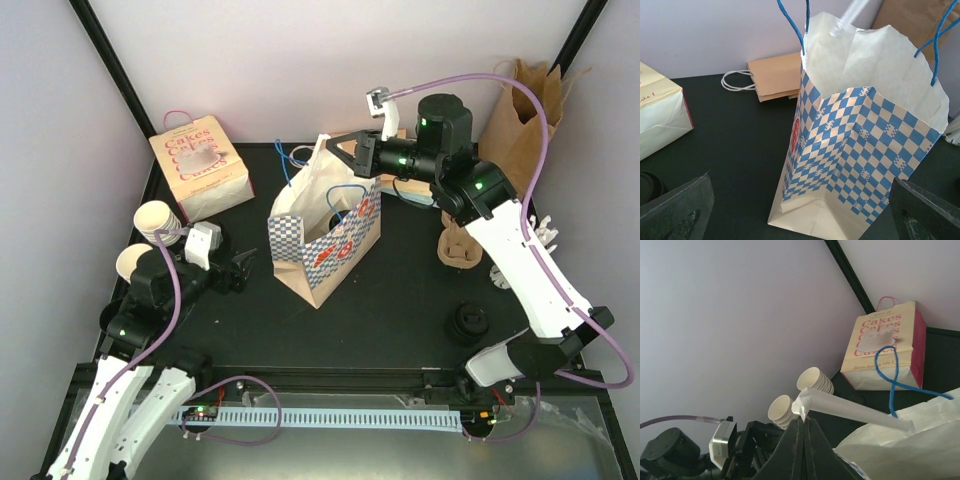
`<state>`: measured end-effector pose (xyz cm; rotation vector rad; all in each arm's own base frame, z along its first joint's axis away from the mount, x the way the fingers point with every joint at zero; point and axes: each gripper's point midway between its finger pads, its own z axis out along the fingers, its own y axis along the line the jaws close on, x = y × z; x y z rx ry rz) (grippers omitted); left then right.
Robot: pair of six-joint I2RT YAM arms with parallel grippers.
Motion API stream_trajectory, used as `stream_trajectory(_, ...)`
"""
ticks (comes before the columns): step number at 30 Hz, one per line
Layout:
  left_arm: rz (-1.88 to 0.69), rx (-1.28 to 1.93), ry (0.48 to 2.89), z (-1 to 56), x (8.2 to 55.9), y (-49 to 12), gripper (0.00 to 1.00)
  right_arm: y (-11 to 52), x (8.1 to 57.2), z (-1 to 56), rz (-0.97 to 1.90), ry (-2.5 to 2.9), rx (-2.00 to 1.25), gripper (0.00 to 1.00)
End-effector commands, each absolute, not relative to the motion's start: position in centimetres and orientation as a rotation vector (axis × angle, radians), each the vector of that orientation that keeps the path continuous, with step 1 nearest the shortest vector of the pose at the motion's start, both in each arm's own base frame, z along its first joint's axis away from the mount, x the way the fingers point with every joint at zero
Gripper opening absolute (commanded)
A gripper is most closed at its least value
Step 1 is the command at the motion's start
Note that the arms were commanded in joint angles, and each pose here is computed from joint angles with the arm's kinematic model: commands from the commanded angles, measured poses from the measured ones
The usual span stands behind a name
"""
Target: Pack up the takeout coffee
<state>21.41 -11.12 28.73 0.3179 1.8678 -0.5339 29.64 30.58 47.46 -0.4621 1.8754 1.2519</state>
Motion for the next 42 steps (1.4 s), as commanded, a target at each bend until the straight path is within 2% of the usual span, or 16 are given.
stream_trajectory(1, -0.538, 0.344, 1.848, 29.0, 21.3, -11.3, 0.98, 31.2, 28.0, 49.9, 1.290, 1.780, -0.546, 0.01)
stream_trajectory(13, -0.539, 0.347, 1.847, 29.0, 21.3, -11.4, 0.98, 32.5, 28.2, 50.7, 1.287, 1.768, -0.571, 0.01)
stream_trajectory(30, -0.535, 0.352, 1.851, 28.8, 21.4, -11.4, 0.99, 33.6, 30.1, 47.1, 1.151, 1.872, -0.565, 0.02)
stream_trajectory(34, -0.535, 0.351, 1.851, 28.8, 21.4, -11.4, 0.99, 33.7, 30.2, 46.5, 1.150, 1.885, -0.568, 0.13)
stream_trajectory(35, -0.536, 0.352, 1.852, 28.8, 21.4, -11.4, 0.99, 33.7, 30.1, 46.5, 1.151, 1.885, -0.570, 0.25)
stream_trajectory(37, -0.536, 0.351, 1.854, 28.7, 21.4, -11.4, 0.99, 33.7, 30.0, 46.8, 1.150, 1.874, -0.579, 0.56)
stream_trajectory(40, -0.537, 0.353, 1.854, 28.7, 21.4, -11.4, 0.99, 33.2, 30.0, 47.2, 1.121, 1.861, -0.568, 0.70)
stream_trajectory(42, -0.538, 0.354, 1.856, 28.7, 21.4, -11.5, 0.99, 32.3, 30.2, 47.6, 1.071, 1.855, -0.546, 0.74)
